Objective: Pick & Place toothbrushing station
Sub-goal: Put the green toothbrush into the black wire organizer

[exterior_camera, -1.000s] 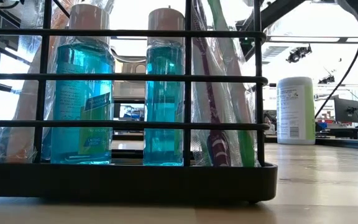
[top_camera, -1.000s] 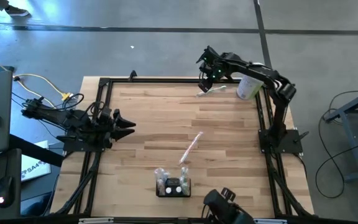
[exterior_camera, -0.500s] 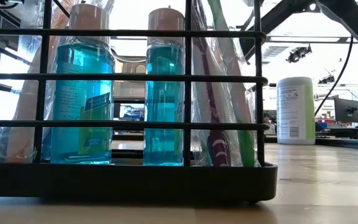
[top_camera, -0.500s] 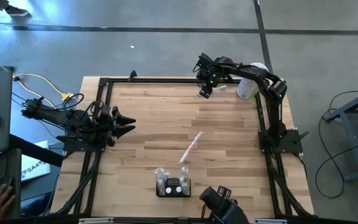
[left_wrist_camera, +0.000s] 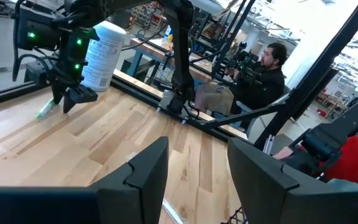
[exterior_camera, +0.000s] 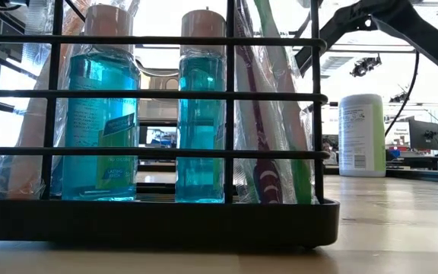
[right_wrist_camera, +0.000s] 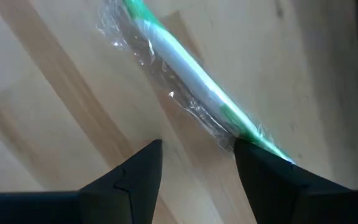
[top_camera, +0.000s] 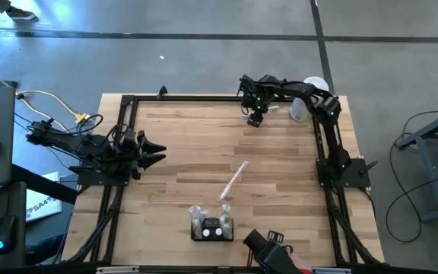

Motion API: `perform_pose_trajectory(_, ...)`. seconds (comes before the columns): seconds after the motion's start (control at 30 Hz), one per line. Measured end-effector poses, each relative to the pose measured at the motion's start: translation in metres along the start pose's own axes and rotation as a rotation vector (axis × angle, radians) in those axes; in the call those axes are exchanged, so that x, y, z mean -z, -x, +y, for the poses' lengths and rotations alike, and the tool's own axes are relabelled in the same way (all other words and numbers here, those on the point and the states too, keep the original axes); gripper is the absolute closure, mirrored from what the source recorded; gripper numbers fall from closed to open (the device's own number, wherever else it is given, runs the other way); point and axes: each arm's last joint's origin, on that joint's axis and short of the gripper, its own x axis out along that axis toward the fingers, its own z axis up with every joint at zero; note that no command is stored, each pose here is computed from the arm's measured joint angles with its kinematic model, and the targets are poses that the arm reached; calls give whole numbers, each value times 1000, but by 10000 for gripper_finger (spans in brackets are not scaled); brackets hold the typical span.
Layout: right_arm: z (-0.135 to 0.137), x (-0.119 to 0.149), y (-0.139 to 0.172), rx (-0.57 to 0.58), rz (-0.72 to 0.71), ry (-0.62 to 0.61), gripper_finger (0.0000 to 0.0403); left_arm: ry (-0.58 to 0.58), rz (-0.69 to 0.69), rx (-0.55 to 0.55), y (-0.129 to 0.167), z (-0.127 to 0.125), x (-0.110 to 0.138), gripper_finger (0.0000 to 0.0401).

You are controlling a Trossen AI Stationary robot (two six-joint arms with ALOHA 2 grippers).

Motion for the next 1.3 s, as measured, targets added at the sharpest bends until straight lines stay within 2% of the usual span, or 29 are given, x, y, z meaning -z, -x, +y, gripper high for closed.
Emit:
perform_pose_trajectory(0.2, 1, 1, -11, -31, 50, 0, 209, 1, 3, 8, 0, 0, 0, 236)
perform_pose_trajectory(0.33, 4, 4, -14, -65, 88, 3, 232, 8, -3, 11, 0, -1, -1, 236)
perform_pose_trajectory(0.47, 7, 7, -15, -93, 127, 3, 288, 8, -3, 12, 0, -1, -1, 236)
perform_pose_trajectory(0.63, 12, 12, -15, -122, 181, -20, 384, 7, 6, 21, 0, -1, 0, 236)
perform_pose_trajectory(0.67, 14, 12, -15, -122, 187, -19, 391, 9, 10, 28, 0, -1, 0, 236)
perform_pose_trajectory(1.0, 38, 8, -2, -119, 162, 24, 373, 52, 55, 78, -2, -3, 3, 236)
perform_pose_trajectory(1.3, 48, 8, 3, -135, 155, 38, 306, 48, 65, 77, -2, -3, 4, 236)
